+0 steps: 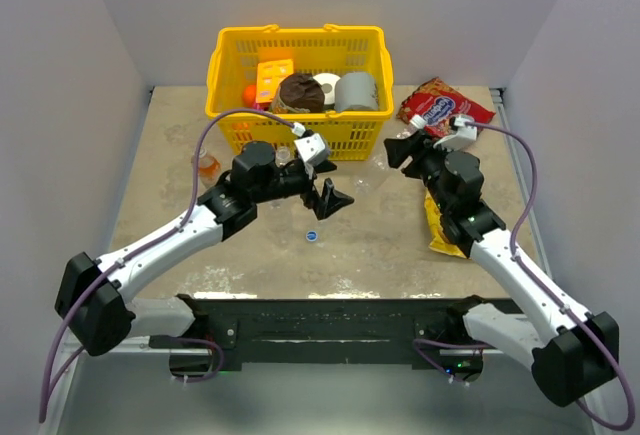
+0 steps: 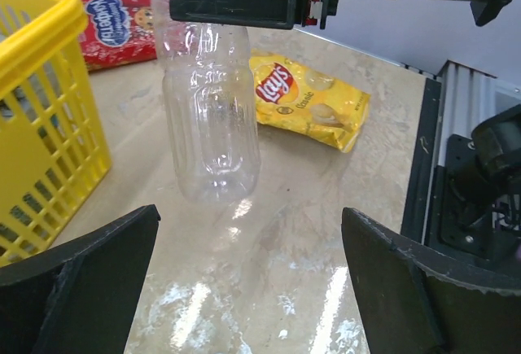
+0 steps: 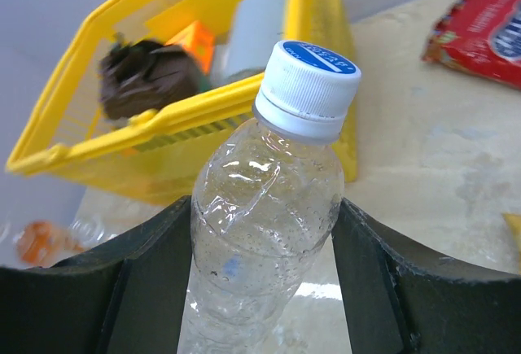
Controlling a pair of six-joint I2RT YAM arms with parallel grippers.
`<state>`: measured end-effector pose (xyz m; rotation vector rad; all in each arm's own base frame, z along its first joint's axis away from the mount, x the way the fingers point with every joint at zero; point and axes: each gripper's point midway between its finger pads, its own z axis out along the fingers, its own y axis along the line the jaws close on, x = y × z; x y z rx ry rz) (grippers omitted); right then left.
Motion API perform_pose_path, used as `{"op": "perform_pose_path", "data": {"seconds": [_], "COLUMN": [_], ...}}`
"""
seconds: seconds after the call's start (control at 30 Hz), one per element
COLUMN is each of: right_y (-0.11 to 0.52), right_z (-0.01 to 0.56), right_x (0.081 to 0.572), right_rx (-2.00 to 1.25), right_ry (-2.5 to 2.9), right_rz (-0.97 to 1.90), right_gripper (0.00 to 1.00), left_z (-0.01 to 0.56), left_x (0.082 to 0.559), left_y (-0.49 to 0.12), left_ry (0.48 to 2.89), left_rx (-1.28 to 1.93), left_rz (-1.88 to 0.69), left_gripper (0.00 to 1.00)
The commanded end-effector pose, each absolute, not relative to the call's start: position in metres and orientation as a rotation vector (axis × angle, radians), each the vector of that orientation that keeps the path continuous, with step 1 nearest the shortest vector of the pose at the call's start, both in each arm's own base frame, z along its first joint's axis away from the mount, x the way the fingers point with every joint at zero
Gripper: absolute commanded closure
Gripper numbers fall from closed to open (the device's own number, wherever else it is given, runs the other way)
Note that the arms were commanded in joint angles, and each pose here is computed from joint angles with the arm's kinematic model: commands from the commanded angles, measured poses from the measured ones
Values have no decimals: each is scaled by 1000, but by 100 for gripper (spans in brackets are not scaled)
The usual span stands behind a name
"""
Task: Unscrew the bottle caps
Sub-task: Pass from the right arm to the left
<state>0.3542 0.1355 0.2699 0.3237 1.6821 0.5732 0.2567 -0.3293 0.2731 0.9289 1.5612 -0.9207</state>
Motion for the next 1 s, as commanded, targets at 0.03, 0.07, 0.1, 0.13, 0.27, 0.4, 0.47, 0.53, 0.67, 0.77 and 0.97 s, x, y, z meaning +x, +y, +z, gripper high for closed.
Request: {"op": "perform_pose_path", "data": {"seconds": [0.03, 0.07, 0.1, 0.13, 0.27, 0.4, 0.47, 0.53, 0.67, 0.77, 0.97], "right_y": [181, 186, 189, 191, 206, 224, 226, 230, 234, 239, 244], "right_z": [325, 330, 334, 339, 344, 346, 348, 349, 353, 353, 354], "right_x": [318, 313, 310, 307, 299, 291, 289, 287, 284, 283, 283], "right_rx": [-23, -54, -65, -77, -148, -203, -198, -191, -175, -172, -168], "right_ry": [1591, 1580, 1570, 1558, 1545, 1543, 1535, 1527, 1499, 1493, 1486], "right_rz": [763, 791, 805, 815, 840, 859, 855, 867, 899, 922, 954], "right_gripper": [57, 57, 57, 57, 60, 62, 62, 62, 62, 62, 60], "left_z": [282, 279, 278, 277, 277, 278, 280, 279, 280, 278, 271], "left_x": [242, 244, 249, 251, 254, 257, 259, 263, 259, 255, 249], "left_y": [-349, -350, -348, -347, -345, -343, -341, -339, -341, -344, -349], "left_ry": [1524, 1536, 1557, 1562, 1569, 1584, 1588, 1606, 1598, 1592, 1580], "left_rx": [963, 955, 922, 913, 890, 847, 827, 794, 779, 779, 812], "left_rz": [-1083, -1080, -1059, -1049, -1032, -1032, -1021, -1005, -1047, -1085, -1154], "left_gripper": [0, 0, 0, 0, 0, 0, 0, 0, 0, 0, 9]}}
